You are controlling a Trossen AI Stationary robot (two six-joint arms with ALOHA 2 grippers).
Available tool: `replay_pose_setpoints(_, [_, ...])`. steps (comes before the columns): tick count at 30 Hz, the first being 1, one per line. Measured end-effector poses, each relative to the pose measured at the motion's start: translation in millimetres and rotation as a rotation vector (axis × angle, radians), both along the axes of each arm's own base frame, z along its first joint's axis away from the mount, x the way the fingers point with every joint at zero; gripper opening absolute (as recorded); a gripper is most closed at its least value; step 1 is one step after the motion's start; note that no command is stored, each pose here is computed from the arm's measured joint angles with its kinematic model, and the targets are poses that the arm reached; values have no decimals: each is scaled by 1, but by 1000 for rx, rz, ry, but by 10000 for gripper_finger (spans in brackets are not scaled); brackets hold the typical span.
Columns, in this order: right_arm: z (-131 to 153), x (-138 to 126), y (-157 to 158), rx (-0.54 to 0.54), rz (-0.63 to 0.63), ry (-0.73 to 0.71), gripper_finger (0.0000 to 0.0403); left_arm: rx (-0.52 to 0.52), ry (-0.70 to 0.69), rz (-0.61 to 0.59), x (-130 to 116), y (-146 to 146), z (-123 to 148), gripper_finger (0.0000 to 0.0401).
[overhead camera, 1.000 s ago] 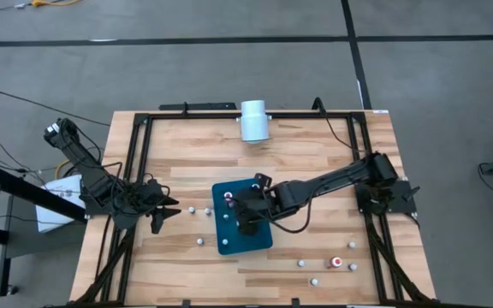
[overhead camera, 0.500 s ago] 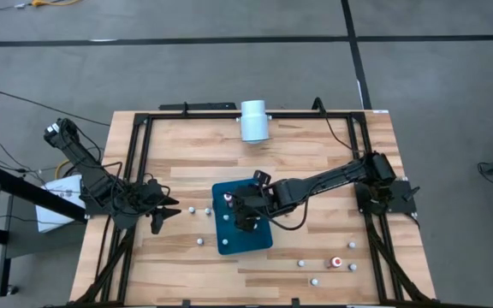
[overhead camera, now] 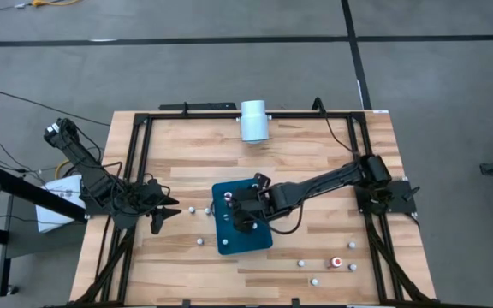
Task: Pick & Place food coloring
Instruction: Put the big red food coloring bottle into the blue bin
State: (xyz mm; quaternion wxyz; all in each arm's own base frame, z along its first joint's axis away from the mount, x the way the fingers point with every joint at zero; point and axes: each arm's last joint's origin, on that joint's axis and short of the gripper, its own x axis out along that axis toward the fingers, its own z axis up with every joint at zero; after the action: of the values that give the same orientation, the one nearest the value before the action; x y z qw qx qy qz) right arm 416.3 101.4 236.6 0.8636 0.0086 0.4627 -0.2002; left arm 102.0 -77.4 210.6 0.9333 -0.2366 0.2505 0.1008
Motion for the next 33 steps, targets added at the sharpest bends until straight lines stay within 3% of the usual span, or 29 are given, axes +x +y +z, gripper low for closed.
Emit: replay_pose_setpoints(33, [-22, -1, 2, 26, -154, -44, 115, 5, -7, -12, 1, -1, 1, 165])
